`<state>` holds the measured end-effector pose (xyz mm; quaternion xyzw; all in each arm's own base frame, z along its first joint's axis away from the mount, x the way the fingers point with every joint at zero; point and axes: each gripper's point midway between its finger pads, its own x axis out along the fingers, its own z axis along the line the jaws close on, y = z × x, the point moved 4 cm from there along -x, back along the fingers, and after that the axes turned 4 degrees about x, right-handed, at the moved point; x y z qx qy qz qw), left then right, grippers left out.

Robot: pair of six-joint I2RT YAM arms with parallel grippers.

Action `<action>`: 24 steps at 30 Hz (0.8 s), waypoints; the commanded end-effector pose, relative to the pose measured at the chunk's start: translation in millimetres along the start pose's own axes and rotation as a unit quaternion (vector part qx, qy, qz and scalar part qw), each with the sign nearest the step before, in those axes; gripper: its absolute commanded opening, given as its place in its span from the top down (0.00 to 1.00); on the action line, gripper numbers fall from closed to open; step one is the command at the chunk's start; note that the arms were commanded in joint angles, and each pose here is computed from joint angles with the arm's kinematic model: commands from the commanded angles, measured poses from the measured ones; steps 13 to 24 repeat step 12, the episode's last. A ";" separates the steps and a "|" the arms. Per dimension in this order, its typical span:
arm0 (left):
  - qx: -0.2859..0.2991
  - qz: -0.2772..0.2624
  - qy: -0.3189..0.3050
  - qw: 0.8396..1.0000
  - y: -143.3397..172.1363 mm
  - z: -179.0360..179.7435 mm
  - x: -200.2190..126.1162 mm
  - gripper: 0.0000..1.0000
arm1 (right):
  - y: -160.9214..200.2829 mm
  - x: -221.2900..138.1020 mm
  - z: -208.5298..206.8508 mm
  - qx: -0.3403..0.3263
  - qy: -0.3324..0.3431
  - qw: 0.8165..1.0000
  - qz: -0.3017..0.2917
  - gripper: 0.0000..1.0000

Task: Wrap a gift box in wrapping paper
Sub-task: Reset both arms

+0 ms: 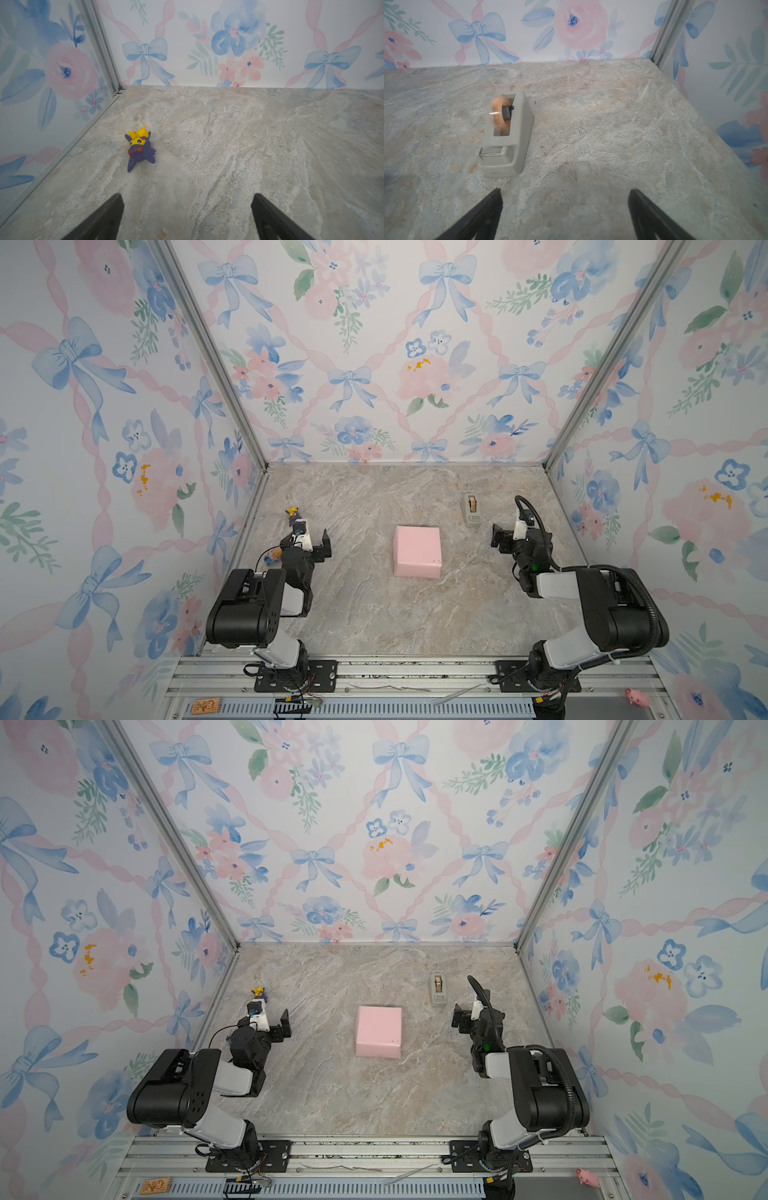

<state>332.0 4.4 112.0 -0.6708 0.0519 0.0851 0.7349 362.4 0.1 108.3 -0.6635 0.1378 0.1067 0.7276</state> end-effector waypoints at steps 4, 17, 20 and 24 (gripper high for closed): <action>0.018 -0.005 0.012 1.000 -4.5 -5.3 4.3 0.02 | -1.2 -1.0 -1.3 -0.007 0.006 1.000 -0.011 0.04; 0.018 -0.004 0.010 1.000 -4.2 -5.3 4.1 0.02 | -1.2 -1.0 -1.2 -0.007 0.006 1.000 -0.011 0.04; 0.018 -0.004 0.010 1.000 -4.2 -5.3 4.1 0.02 | -1.2 -1.0 -1.2 -0.007 0.006 1.000 -0.011 0.04; 0.018 -0.004 0.010 1.000 -4.2 -5.3 4.1 0.02 | -1.2 -1.0 -1.2 -0.007 0.006 1.000 -0.011 0.04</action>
